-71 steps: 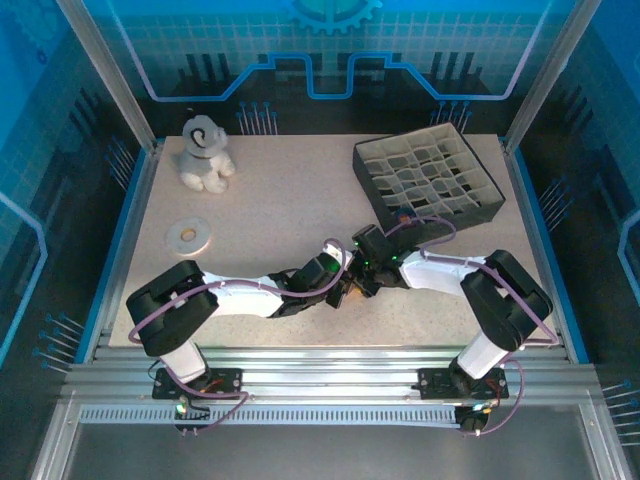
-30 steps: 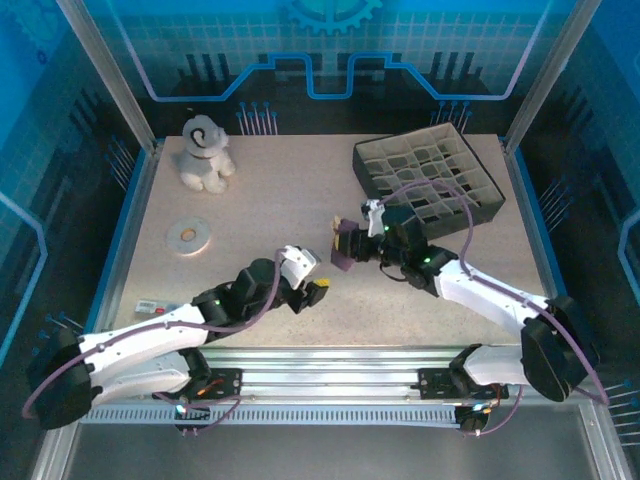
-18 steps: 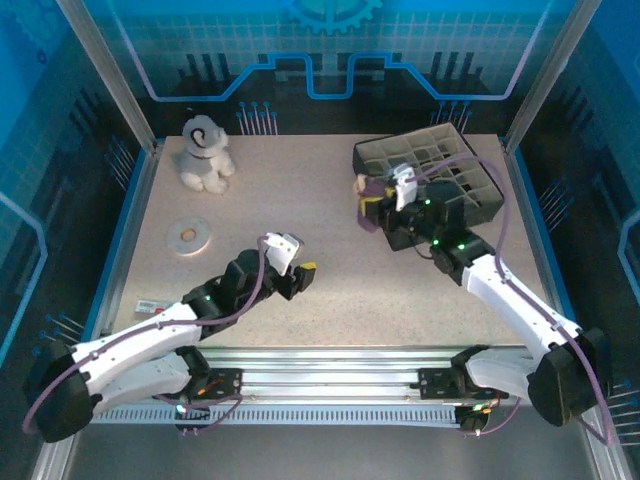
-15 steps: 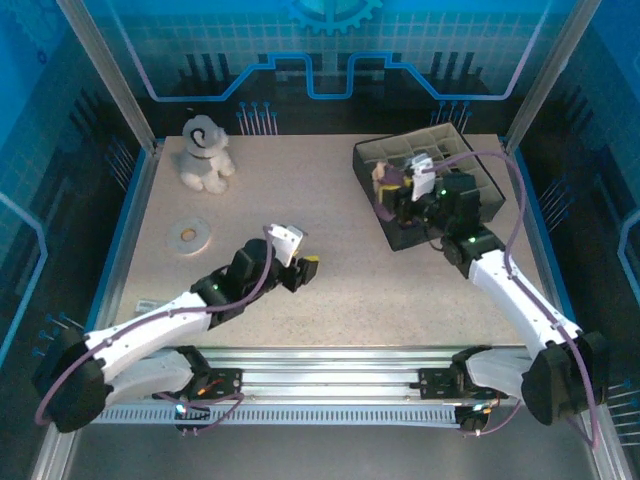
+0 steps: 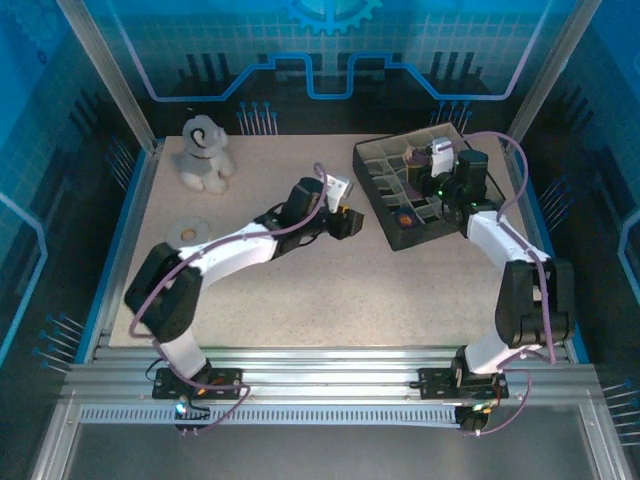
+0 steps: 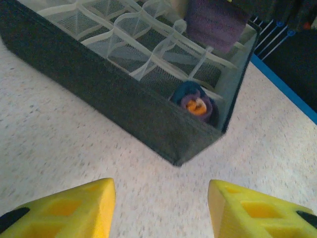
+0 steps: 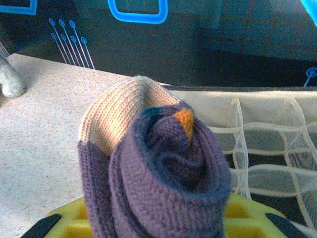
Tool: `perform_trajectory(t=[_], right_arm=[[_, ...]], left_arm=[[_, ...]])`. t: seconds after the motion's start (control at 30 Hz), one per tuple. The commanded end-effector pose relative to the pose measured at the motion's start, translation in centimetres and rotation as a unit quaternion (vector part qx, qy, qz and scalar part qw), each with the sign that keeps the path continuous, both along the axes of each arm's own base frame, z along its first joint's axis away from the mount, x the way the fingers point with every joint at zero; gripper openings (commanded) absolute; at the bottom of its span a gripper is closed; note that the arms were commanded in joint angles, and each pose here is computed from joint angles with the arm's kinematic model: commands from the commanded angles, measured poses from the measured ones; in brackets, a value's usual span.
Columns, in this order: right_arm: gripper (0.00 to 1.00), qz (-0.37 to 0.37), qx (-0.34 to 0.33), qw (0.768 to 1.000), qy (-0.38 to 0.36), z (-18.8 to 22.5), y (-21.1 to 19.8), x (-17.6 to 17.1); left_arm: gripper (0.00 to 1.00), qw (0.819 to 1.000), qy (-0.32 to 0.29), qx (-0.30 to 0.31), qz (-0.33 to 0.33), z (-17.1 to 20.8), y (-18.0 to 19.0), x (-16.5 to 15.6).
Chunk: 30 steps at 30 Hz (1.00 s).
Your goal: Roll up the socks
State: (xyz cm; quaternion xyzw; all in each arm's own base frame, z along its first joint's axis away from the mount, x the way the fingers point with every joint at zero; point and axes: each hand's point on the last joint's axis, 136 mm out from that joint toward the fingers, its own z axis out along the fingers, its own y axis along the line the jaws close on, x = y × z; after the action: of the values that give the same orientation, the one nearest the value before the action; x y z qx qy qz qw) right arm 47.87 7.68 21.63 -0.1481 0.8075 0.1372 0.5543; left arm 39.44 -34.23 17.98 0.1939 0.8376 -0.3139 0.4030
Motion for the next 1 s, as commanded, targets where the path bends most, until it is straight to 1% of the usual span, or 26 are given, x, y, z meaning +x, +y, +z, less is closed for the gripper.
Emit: perform_trajectory(t=[0.0, 0.1, 0.2, 0.3, 0.67, 0.9, 0.97], right_arm=[[0.00, 0.008, -0.033, 0.995, -0.093, 2.7, -0.6, 2.1], [0.00, 0.007, -0.029, 0.996, -0.082, 1.4, -1.0, 2.9], [0.00, 0.006, -0.026, 0.997, -0.078, 0.5, -1.5, 3.1], [0.00, 0.004, -0.026, 0.997, -0.073, -0.5, -2.0, 2.9], [0.00, 0.004, -0.016, 0.999, -0.035, -4.5, -3.2, 2.7], [0.00, 0.009, -0.003, 0.999, -0.031, -5.4, -2.9, 2.2], [0.00, 0.010, -0.003, 0.999, -0.030, -5.6, -2.8, 1.9]], left_arm=[[0.51, 0.999, 0.038, -0.032, 0.006, -0.2, -2.2, 2.3], [0.51, 0.996, 0.070, -0.044, 0.020, -1.8, -3.8, 4.4], [0.55, 0.993, 0.097, -0.049, 0.038, -3.3, -4.8, 6.0], [0.57, 0.991, 0.111, -0.060, 0.038, -4.0, -5.9, 6.8], [0.57, 0.985, 0.147, -0.072, 0.047, -5.8, -7.7, 8.8], [0.55, 0.985, 0.155, -0.055, 0.060, -7.0, -7.6, 9.3], [0.52, 0.983, 0.162, -0.051, 0.065, -7.5, -7.4, 9.5]])
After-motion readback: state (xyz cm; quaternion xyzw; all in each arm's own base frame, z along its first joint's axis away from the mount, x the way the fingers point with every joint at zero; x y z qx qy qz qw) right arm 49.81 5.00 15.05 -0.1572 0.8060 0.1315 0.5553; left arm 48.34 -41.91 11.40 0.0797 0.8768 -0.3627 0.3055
